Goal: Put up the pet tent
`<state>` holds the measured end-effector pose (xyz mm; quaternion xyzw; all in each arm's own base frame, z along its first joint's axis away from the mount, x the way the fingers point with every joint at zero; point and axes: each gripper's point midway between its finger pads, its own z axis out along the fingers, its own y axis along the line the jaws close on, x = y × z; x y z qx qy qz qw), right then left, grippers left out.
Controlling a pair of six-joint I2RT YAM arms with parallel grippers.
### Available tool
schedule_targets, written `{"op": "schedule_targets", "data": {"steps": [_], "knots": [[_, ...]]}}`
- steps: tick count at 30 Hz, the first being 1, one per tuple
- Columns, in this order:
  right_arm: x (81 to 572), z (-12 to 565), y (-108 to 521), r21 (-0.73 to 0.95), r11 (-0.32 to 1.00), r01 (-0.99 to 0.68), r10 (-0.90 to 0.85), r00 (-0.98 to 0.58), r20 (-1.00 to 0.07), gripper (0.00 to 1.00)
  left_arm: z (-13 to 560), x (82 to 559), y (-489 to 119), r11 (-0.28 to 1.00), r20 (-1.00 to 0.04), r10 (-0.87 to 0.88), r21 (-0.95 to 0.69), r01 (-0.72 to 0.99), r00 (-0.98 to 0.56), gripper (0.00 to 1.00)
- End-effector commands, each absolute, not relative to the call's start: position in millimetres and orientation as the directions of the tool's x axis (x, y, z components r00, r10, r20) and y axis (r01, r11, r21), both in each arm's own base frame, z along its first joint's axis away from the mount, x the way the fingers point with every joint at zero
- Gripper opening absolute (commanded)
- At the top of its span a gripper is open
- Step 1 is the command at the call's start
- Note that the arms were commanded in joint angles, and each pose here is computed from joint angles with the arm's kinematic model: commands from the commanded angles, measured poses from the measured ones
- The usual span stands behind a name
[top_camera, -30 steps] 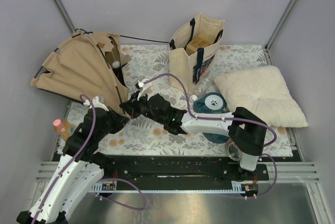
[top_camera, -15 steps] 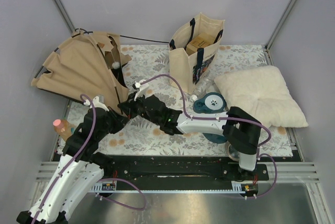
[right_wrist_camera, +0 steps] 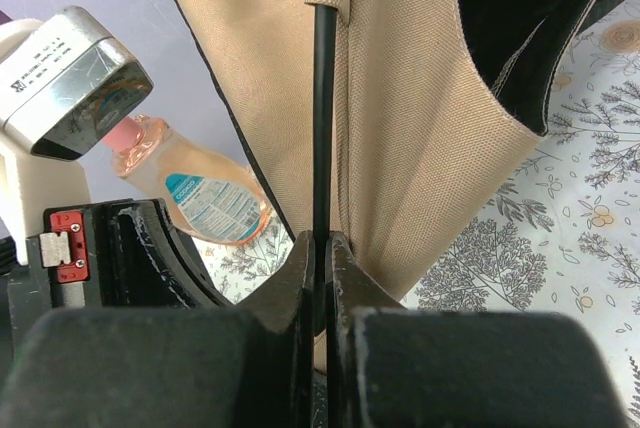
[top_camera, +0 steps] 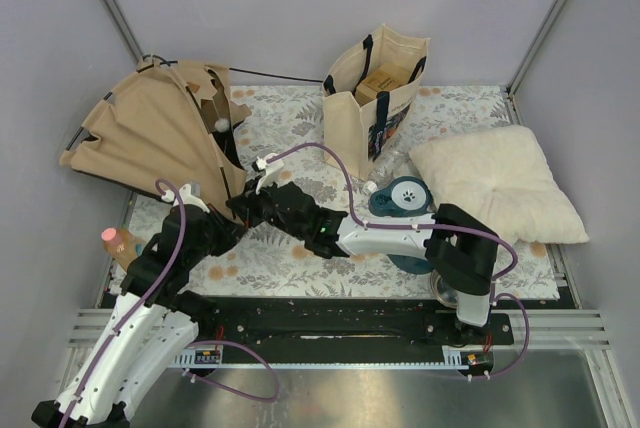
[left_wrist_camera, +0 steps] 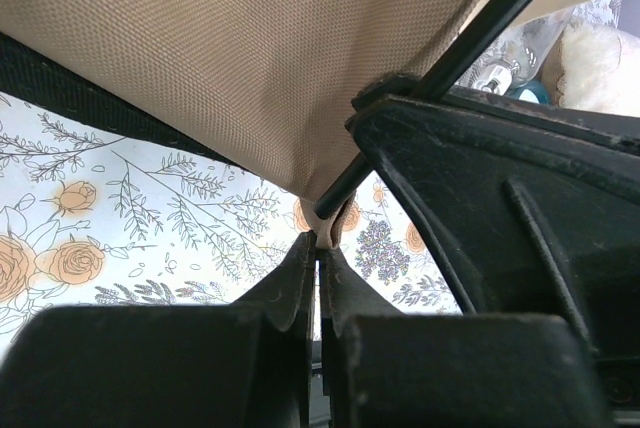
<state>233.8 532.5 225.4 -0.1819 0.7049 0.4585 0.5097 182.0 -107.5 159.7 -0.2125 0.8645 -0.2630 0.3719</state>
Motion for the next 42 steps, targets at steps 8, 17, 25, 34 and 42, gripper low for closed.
{"op": "schedule_targets", "data": {"steps": [8, 17, 25, 34, 42], "knots": [[255.0, 337.0, 518.0, 0.542, 0.448, -0.711, 0.47, -0.329, -0.819, 0.0, 135.9, 148.1, -120.1, 0.783, -0.418, -0.486, -0.598, -0.17, -0.767, 0.0], [253.1, 339.8, 511.7, 0.526, 0.457, -0.718, 0.46, -0.315, -0.83, 0.0, 133.0, 148.5, -118.5, 0.786, -0.414, -0.492, -0.59, -0.186, -0.766, 0.0], [256.2, 330.5, 517.2, 0.516, 0.465, -0.719, 0.447, -0.312, -0.838, 0.0, 134.1, 148.1, -119.1, 0.785, -0.413, -0.49, -0.592, -0.182, -0.768, 0.0], [257.1, 317.9, 520.6, 0.511, 0.476, -0.716, 0.431, -0.317, -0.845, 0.0, 134.0, 148.5, -119.0, 0.785, -0.414, -0.49, -0.591, -0.183, -0.767, 0.0], [263.5, 305.3, 524.2, 0.499, 0.499, -0.708, 0.417, -0.309, -0.855, 0.0, 135.2, 147.9, -118.5, 0.784, -0.416, -0.493, -0.594, -0.182, -0.764, 0.0]]}}
